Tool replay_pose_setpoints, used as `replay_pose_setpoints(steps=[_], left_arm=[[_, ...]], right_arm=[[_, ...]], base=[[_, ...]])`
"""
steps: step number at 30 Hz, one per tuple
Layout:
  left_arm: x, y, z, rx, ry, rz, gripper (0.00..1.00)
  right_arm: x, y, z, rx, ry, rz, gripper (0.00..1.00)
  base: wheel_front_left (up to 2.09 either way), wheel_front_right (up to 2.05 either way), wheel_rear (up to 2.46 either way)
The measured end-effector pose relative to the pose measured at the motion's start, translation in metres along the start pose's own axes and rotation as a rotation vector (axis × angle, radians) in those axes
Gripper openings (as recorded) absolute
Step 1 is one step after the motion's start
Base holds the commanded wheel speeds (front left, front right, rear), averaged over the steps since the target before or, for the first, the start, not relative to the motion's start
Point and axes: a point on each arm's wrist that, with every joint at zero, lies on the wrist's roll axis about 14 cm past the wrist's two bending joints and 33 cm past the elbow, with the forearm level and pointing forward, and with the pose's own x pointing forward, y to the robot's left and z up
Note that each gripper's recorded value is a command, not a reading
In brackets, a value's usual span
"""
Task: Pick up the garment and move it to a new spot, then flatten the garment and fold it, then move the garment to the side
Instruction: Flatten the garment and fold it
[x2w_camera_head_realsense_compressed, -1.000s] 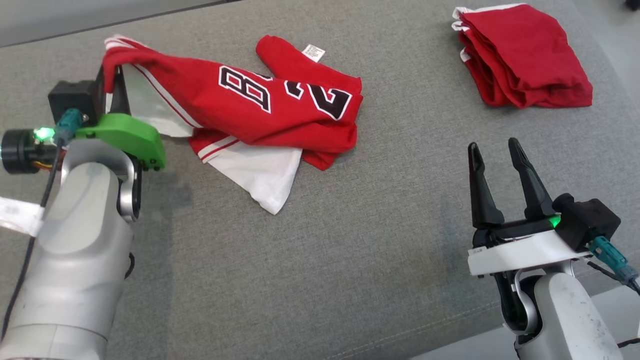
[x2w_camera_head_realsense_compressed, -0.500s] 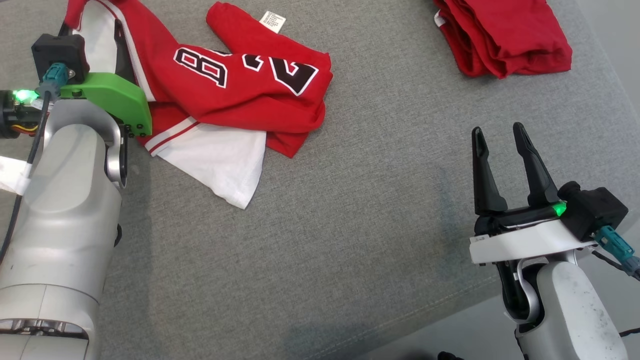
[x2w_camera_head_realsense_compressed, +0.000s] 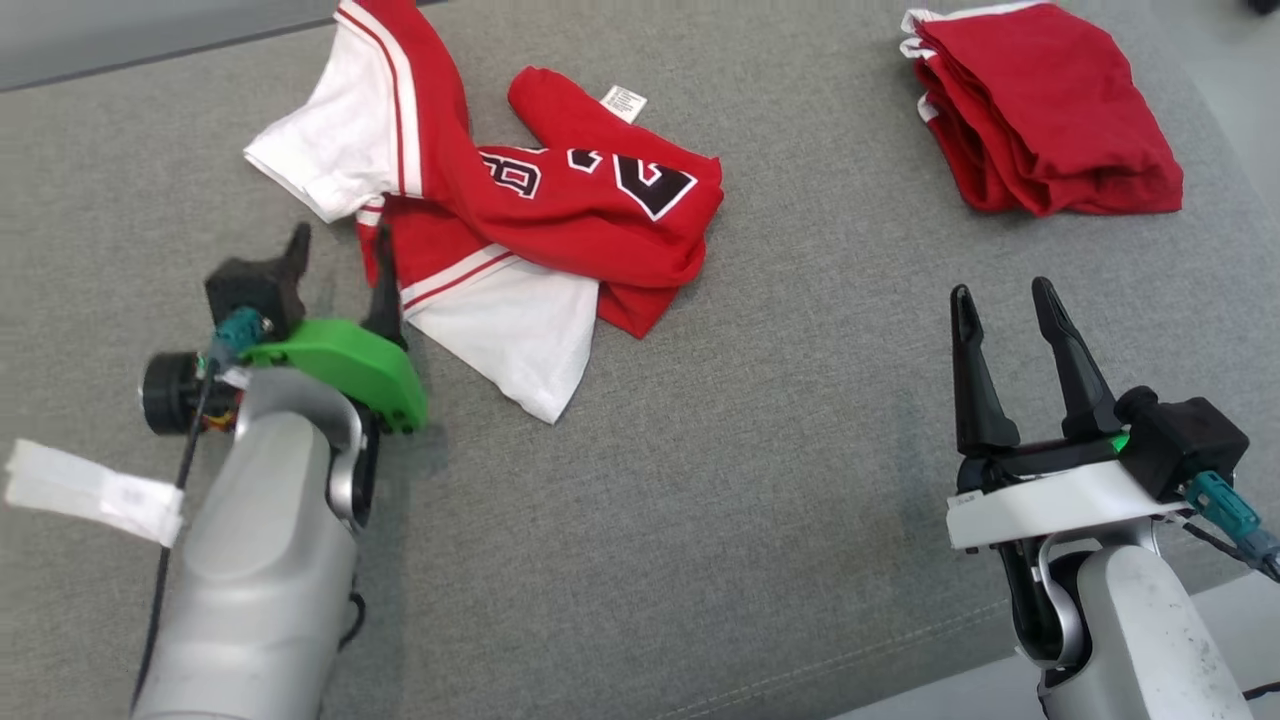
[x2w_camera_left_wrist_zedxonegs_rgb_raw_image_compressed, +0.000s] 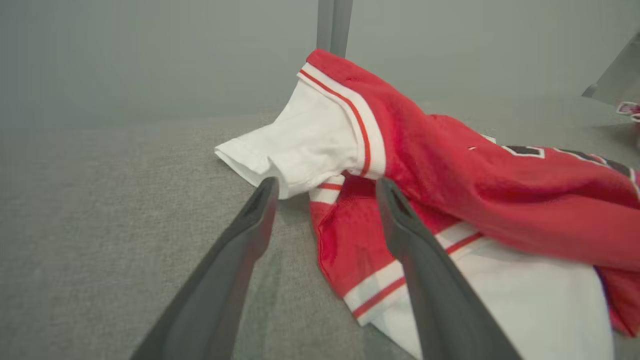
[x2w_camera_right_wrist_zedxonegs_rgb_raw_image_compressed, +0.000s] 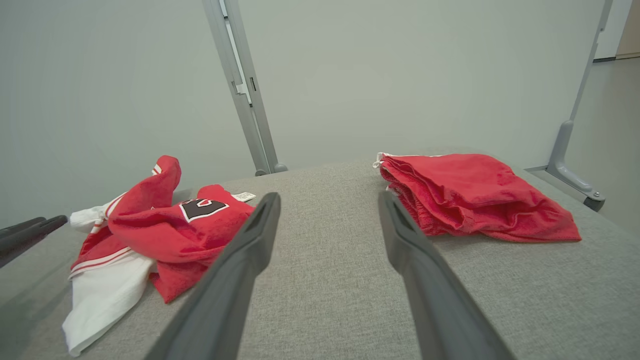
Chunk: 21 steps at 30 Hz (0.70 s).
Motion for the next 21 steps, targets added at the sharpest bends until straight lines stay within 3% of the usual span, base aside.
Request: replay_pose_setpoints(steps=[2, 8, 21], left_arm=[[-0.025, -0.011, -0.015, -0.068, 0.031, -0.015, 1.00], [-0.060, -0.024, -0.031, -0.106, 0.078, -0.036, 1.00], [-0.069, -0.069, -0.063, -0.122, 0.201, -0.145, 1.00]], right_arm=[[-0.003, 0.007, 0.006, 0.008, -0.016, 0.017, 1.00], [-0.006, 0.021, 0.019, 0.024, -0.050, 0.058, 1.00], [-0.014, 0.004, 0.024, 0.017, -0.060, 0.008, 1.00]], base=[[0.00, 0.00, 0.00], [0.00, 0.00, 0.00], [0.00, 0.00, 0.00]])
